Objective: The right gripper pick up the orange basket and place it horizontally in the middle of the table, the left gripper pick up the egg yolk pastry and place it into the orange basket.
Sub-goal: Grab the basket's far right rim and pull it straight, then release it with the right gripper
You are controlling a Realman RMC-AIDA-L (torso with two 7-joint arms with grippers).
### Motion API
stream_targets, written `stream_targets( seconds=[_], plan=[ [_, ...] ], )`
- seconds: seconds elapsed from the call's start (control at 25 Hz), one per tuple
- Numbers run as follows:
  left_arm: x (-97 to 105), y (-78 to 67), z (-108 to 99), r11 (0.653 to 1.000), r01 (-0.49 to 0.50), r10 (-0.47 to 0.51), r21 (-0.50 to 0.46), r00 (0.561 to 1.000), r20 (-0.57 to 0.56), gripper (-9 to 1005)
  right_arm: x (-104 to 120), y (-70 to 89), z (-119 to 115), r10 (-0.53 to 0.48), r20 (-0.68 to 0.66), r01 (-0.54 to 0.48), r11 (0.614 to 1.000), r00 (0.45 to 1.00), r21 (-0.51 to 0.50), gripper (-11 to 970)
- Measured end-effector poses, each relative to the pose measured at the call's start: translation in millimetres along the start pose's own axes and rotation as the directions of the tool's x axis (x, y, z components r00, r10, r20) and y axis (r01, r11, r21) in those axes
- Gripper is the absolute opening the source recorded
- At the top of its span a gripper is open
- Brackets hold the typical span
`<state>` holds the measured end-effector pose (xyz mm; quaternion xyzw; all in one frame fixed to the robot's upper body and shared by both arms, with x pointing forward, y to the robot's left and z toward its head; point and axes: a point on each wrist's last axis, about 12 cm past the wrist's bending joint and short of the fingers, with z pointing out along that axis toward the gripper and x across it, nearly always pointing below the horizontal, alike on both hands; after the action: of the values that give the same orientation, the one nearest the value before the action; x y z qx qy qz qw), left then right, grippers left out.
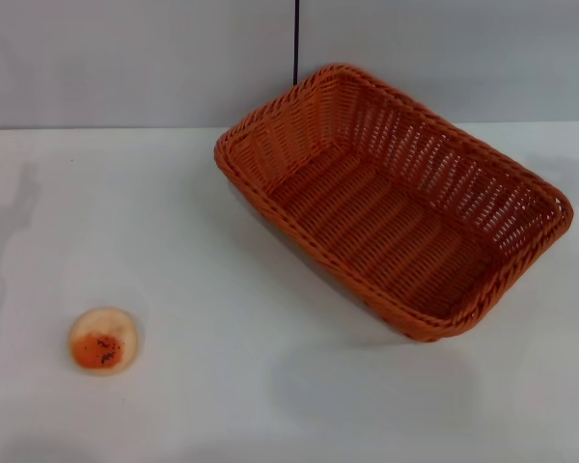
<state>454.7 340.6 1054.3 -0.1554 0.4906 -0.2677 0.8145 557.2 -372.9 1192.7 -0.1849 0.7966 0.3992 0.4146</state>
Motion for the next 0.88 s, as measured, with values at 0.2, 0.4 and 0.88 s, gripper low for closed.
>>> stream_targets(
  seconds=[0.2, 0.4, 0.88],
  plan=[
    [0, 0.4, -3, 1.000, 0.007, -0.007, -0.003, 1.000, -0.006, 826, -43, 8.7, 10, 0.022, -0.210, -0.010, 0.998, 0.978, 0.060, 405],
    [1, -1.2, -5, 1.000, 0.016, -0.016, 0.000, 1.000, -0.014, 825, -67, 12.5, 30, -0.008, -0.356, 0.051, 0.992, 0.934, 0.113, 395],
    [3, -2.3, -14, 1.000, 0.025, -0.025, -0.009, 0.999, -0.032, 824, -52, 0.6, 71, 0.026, -0.506, 0.079, 0.979, 0.862, 0.186, 368]
  ],
)
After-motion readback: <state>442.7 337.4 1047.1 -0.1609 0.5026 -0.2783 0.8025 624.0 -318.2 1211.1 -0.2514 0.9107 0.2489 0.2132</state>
